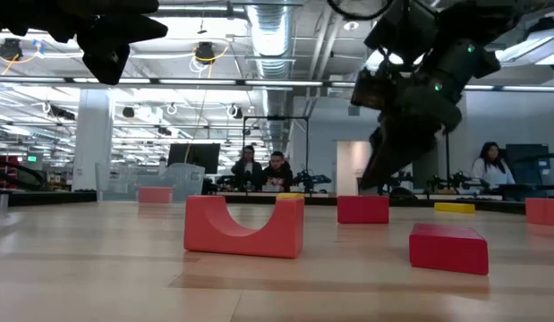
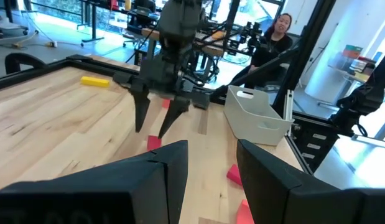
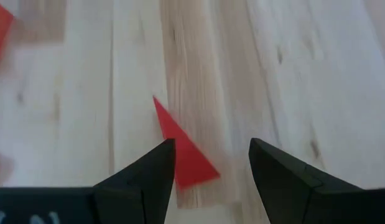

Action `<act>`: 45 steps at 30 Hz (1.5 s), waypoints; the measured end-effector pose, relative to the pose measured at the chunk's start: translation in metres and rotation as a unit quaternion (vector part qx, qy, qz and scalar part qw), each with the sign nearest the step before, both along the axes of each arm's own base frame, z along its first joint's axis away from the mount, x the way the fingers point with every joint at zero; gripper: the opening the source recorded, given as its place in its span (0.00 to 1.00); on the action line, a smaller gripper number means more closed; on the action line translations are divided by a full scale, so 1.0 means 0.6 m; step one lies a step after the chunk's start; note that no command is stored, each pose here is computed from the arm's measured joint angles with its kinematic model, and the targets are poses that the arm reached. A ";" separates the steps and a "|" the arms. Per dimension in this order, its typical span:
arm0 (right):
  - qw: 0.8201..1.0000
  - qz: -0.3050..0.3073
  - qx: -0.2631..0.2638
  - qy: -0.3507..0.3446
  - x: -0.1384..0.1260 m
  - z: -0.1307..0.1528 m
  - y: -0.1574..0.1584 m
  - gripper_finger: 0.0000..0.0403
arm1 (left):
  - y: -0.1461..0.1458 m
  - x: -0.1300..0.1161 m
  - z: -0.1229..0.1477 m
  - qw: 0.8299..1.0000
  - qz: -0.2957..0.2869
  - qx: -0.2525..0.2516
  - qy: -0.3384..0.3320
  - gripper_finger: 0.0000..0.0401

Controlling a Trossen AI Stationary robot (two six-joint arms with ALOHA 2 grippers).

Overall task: Sort & place blocks by color
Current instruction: Put the top red block into the gray bin

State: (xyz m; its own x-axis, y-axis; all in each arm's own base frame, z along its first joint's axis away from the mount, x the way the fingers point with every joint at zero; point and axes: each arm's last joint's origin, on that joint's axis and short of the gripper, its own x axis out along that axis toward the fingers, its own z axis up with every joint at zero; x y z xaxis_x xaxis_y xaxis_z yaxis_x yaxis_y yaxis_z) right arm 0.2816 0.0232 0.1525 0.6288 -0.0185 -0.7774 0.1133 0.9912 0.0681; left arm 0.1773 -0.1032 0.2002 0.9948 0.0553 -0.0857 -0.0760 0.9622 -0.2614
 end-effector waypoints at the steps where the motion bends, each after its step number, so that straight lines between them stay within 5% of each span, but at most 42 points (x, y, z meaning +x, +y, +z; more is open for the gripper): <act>1: 1.000 0.003 -0.002 0.003 0.000 -0.004 0.000 0.57 | 0.000 0.000 0.000 1.000 0.000 0.000 0.000 0.31; 11: 0.999 0.013 -0.002 0.035 0.024 -0.066 0.004 0.57 | 0.000 0.000 -0.003 1.000 -0.003 0.008 0.007 0.31; 17: 1.000 0.001 0.008 0.030 0.024 -0.060 0.001 0.56 | 0.000 0.000 -0.002 1.000 -0.003 0.008 0.007 0.31; 26: 0.999 0.001 0.015 0.041 0.014 -0.050 -0.001 0.26 | 0.000 0.000 -0.002 1.000 -0.003 0.007 0.007 0.31; 29: 0.998 0.000 0.032 0.045 0.013 -0.049 0.001 0.26 | 0.000 0.000 -0.002 1.000 -0.003 0.006 0.006 0.31; 45: 0.995 0.033 0.094 0.007 -0.081 0.087 0.067 0.26 | 0.000 0.000 -0.002 1.000 -0.003 0.005 0.006 0.31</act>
